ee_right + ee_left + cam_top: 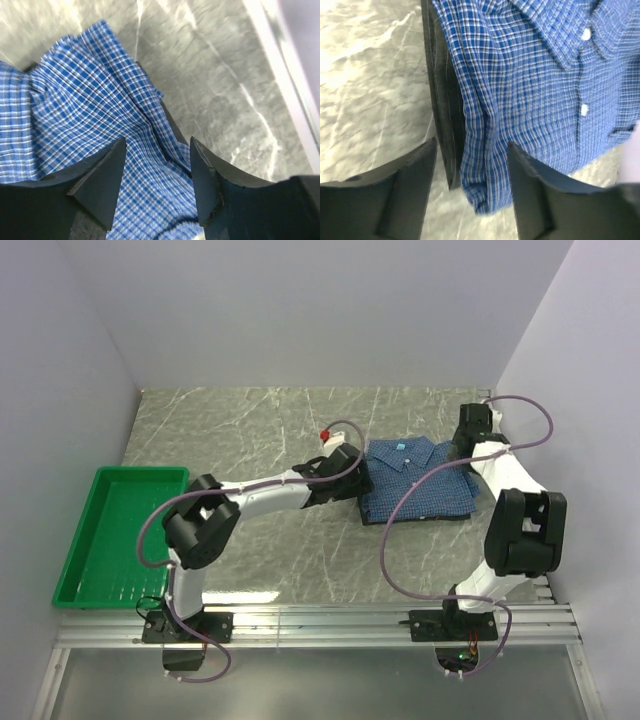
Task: Fold and stack the long sleeve shirts
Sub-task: Neatly place the folded shirt to the corner
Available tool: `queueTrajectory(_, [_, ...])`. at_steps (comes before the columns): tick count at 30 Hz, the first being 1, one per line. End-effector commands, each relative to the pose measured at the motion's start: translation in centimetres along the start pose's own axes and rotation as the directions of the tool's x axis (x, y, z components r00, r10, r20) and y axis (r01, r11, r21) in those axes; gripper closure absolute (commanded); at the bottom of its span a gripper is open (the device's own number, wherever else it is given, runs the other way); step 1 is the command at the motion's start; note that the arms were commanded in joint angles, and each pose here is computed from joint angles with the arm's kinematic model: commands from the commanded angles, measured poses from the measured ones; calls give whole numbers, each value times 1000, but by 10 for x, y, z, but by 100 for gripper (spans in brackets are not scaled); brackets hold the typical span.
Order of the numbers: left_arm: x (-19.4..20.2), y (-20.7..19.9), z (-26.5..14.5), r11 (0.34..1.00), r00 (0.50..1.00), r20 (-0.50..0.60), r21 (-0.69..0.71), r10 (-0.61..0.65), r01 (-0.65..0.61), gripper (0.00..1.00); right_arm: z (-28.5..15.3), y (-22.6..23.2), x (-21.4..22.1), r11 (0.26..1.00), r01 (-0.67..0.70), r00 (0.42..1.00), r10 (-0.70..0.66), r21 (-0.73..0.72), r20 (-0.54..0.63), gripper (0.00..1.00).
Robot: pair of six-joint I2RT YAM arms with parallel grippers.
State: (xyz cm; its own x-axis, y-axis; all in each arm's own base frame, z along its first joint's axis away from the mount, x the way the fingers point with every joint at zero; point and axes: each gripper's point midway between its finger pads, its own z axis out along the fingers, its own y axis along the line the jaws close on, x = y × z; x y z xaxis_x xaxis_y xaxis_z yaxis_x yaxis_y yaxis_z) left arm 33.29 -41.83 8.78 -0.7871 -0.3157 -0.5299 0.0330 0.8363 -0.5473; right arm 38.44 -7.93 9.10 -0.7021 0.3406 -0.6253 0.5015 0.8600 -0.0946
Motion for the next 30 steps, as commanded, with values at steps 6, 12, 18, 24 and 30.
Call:
queueTrajectory(6, [-64,-65,-76,984,992,126,178,-13,-10,29,-82,7,-75,955,-211,945,254,-211,207,41])
queueTrajectory(12, [-56,-95,-52,960,994,80,267,69,-88,53,-47,15,-45,807,-423,877,479,-411,36,51])
queueTrajectory(18, [-20,-62,-1,974,997,22,209,79,-82,68,5,-2,3,694,-575,806,570,-434,-156,56])
queueTrajectory(24, [14,-13,31,993,996,-73,106,54,-46,76,18,-25,9,687,-610,780,609,-395,-145,55])
queueTrajectory(30, [-30,-35,-16,989,997,36,128,74,-78,51,-28,-40,-13,704,-586,779,626,-401,-39,50])
